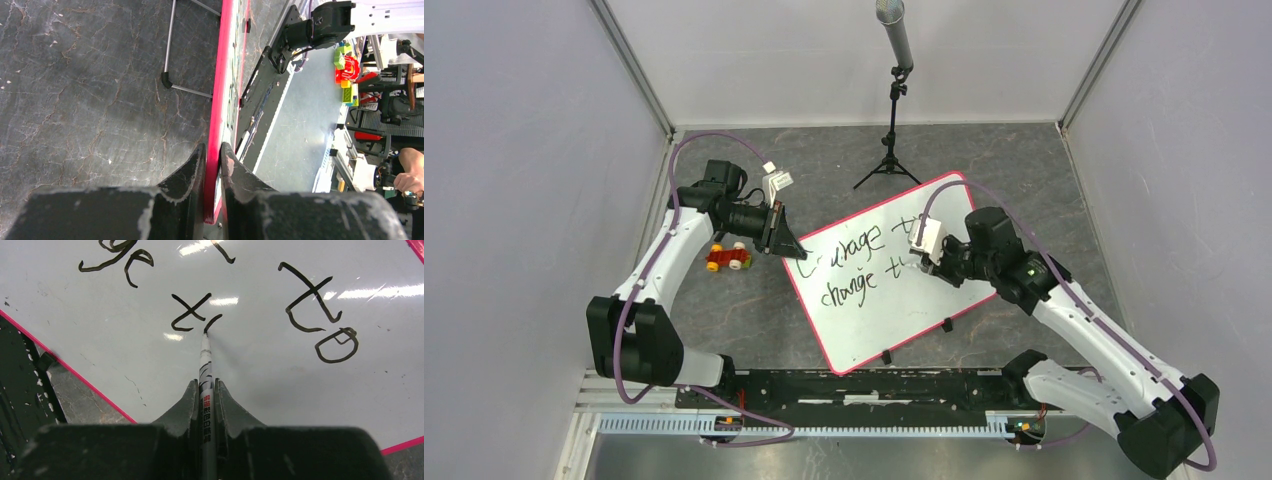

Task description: Write a sentence on the whiteboard

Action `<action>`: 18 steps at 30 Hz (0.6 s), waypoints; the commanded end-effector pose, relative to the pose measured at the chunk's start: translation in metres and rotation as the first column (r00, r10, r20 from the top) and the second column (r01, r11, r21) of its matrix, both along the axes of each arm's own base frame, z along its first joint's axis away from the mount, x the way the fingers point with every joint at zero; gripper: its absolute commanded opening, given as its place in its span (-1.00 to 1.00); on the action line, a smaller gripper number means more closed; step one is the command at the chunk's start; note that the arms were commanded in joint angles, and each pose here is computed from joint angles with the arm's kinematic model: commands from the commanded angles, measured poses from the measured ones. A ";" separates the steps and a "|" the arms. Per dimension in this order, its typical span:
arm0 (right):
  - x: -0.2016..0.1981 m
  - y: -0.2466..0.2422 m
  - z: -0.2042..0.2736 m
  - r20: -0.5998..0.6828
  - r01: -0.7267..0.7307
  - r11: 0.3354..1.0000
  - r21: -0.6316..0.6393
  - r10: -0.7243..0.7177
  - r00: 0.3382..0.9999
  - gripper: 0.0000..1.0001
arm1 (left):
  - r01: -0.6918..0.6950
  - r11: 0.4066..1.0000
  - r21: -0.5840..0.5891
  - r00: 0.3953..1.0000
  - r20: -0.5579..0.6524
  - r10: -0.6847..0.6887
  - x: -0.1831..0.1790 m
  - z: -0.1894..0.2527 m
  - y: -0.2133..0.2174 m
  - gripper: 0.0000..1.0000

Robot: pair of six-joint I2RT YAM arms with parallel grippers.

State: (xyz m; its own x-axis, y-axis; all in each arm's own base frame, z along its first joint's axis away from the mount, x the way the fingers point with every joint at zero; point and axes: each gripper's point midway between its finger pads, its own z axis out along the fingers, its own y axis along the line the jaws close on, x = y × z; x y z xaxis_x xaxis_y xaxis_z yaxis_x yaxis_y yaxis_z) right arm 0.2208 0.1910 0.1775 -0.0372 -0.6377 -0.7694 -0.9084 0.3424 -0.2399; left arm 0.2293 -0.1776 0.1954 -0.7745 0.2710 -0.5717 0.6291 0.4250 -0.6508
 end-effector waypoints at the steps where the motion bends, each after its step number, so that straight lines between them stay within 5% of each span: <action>1: -0.006 -0.004 -0.005 -0.009 0.010 1.000 0.005 -0.010 1.000 -1.00 | 0.031 0.998 0.059 0.998 0.057 -0.034 0.003 -0.010 -0.001 -0.95; 18: -0.001 0.002 0.003 -0.006 0.004 1.000 0.028 -0.004 1.000 -1.00 | 0.031 0.998 0.062 0.998 0.053 -0.034 0.003 -0.011 -0.001 -0.95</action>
State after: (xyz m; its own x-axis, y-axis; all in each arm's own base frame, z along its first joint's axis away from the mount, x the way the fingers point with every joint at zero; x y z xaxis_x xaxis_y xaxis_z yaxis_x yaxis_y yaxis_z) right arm 0.2074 0.1870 0.1644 -0.0582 -0.6404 -0.7658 -0.9213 0.3300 -0.2059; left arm 0.2294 -0.1775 0.1952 -0.7745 0.2713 -0.5715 0.6290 0.4260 -0.6503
